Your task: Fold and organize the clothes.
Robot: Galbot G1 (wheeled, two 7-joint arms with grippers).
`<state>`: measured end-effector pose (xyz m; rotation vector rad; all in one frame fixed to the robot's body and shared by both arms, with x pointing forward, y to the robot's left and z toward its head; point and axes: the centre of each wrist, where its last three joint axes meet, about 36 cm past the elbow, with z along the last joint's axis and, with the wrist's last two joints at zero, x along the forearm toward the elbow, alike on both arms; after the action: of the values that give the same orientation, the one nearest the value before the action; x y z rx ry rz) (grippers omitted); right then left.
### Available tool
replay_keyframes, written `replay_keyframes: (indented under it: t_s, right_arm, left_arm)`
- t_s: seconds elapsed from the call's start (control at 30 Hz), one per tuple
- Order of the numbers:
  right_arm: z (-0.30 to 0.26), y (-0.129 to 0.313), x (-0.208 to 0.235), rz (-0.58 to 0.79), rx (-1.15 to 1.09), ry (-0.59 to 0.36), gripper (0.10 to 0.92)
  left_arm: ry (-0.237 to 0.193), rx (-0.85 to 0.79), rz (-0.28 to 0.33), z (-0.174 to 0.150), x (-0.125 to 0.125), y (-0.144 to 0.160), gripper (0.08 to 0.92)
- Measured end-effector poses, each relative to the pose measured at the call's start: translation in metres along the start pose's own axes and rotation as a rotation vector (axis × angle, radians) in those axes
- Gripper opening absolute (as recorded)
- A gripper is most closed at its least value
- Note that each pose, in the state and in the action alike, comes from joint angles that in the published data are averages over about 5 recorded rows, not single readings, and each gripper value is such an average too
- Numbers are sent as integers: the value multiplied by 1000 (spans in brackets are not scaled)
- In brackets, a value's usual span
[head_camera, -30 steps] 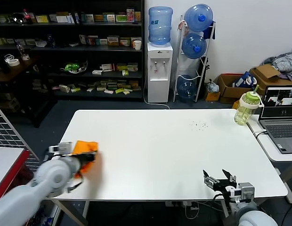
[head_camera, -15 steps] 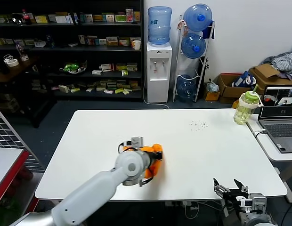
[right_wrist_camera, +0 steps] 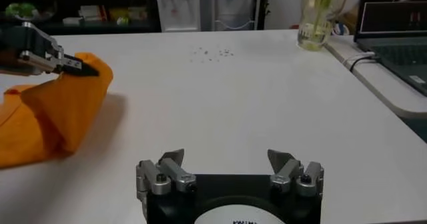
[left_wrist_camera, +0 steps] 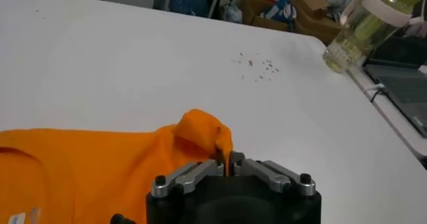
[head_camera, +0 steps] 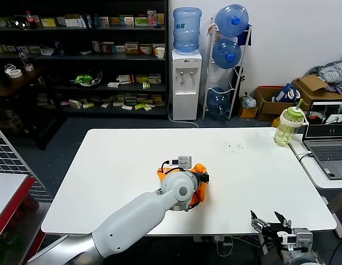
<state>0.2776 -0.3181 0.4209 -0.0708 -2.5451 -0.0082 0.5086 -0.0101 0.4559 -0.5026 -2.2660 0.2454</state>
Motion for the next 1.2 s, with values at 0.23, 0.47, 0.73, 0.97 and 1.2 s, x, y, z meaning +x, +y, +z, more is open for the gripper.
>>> replay_keyframes:
  t_s: [0.23, 0.47, 0.73, 0.97, 1.2]
  right_arm:
    - [0, -9, -3, -44, 32, -99, 823]
    - [4, -22, -11, -114, 51, -262, 823]
    - [21, -41, -29, -134, 52, -413, 823]
    - [43, -51, -34, -106, 77, -527, 823]
    - [67, -51, -28, -63, 120, -624, 823]
  left_arm:
    - [-100, 0, 63, 6, 11, 10, 339]
    - [-375, -6, 139, 48, 49, 60, 538]
    - [-720, -36, 57, 135, 83, 153, 766]
    - [-922, -100, -31, 198, 119, 204, 822]
    - [-1027, -170, -92, 238, 151, 225, 823]
